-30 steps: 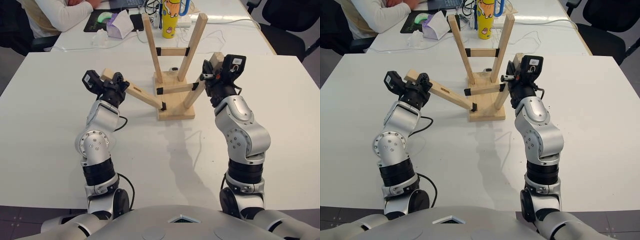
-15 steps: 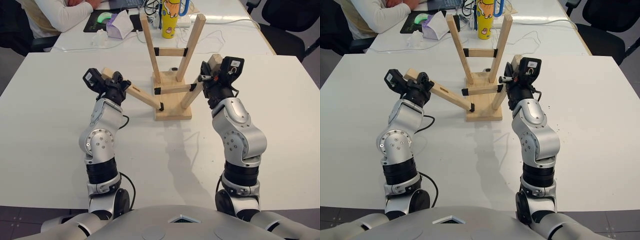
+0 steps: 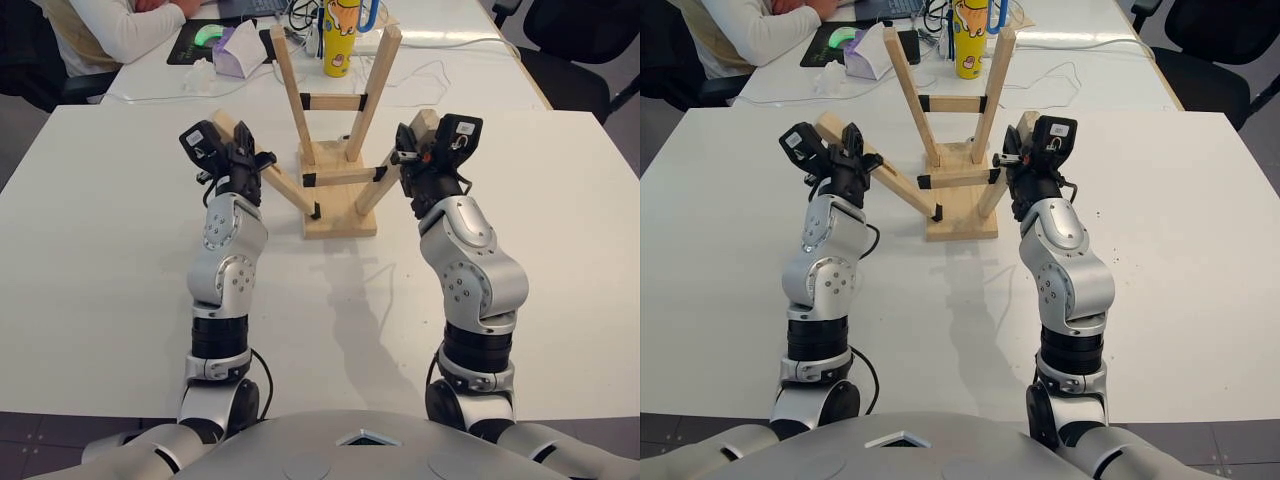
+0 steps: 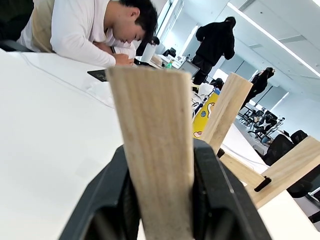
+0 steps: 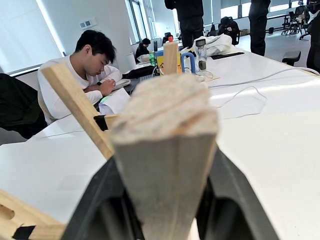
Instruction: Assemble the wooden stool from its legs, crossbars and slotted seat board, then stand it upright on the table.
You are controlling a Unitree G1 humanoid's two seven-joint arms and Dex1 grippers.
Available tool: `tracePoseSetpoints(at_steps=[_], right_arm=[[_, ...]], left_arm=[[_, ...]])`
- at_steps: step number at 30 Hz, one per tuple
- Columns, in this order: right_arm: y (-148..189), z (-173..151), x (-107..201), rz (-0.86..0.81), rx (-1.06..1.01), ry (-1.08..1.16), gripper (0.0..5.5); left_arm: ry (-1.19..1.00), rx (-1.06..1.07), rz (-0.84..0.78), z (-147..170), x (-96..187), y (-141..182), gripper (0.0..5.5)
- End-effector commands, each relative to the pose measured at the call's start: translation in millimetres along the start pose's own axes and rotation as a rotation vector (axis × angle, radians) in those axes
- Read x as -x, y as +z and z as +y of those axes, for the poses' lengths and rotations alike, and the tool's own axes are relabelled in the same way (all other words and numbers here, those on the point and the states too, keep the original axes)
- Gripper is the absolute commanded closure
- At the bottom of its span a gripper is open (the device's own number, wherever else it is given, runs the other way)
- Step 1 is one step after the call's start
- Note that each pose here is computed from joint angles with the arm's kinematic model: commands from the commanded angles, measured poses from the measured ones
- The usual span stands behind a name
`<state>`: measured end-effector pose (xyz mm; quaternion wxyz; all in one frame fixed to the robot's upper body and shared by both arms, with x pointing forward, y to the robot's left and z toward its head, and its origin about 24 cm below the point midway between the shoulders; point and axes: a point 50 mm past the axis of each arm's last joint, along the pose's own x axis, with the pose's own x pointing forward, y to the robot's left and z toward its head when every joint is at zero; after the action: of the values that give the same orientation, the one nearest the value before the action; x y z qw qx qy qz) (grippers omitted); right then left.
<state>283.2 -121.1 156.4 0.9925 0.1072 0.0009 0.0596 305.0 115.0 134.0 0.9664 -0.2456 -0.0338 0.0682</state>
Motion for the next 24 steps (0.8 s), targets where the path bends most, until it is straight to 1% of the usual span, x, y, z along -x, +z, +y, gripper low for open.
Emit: tracePoseSetpoints(at_steps=[1, 5, 10, 13, 18, 20, 24], right_arm=[[-3, -5, -1, 0.026, -0.024, -0.017, 4.47], [-6, -7, -2, 0.048, -0.038, -0.020, 4.47], [-6, -8, -3, 0.057, -0.035, -0.016, 4.47], [-7, -8, -4, 0.060, -0.033, -0.015, 4.47], [-6, -9, -4, 0.059, -0.029, -0.016, 4.47], [-6, -9, -5, 0.059, -0.029, -0.016, 4.47], [-6, -8, -7, 0.058, -0.027, -0.011, 4.47]], left_arm=[[0.098, -0.102, 0.043, 18, -3, -23, 4.45], [0.100, -0.056, 0.009, 11, -8, -19, 4.45], [0.056, 0.042, -0.083, -7, -8, 7, 4.45], [0.030, 0.076, -0.109, -14, -5, 19, 4.45], [0.014, 0.099, -0.170, -18, -2, 41, 4.45], [0.027, 0.095, -0.168, -14, -5, 40, 4.45], [0.047, 0.068, -0.150, -9, -12, 24, 4.45]])
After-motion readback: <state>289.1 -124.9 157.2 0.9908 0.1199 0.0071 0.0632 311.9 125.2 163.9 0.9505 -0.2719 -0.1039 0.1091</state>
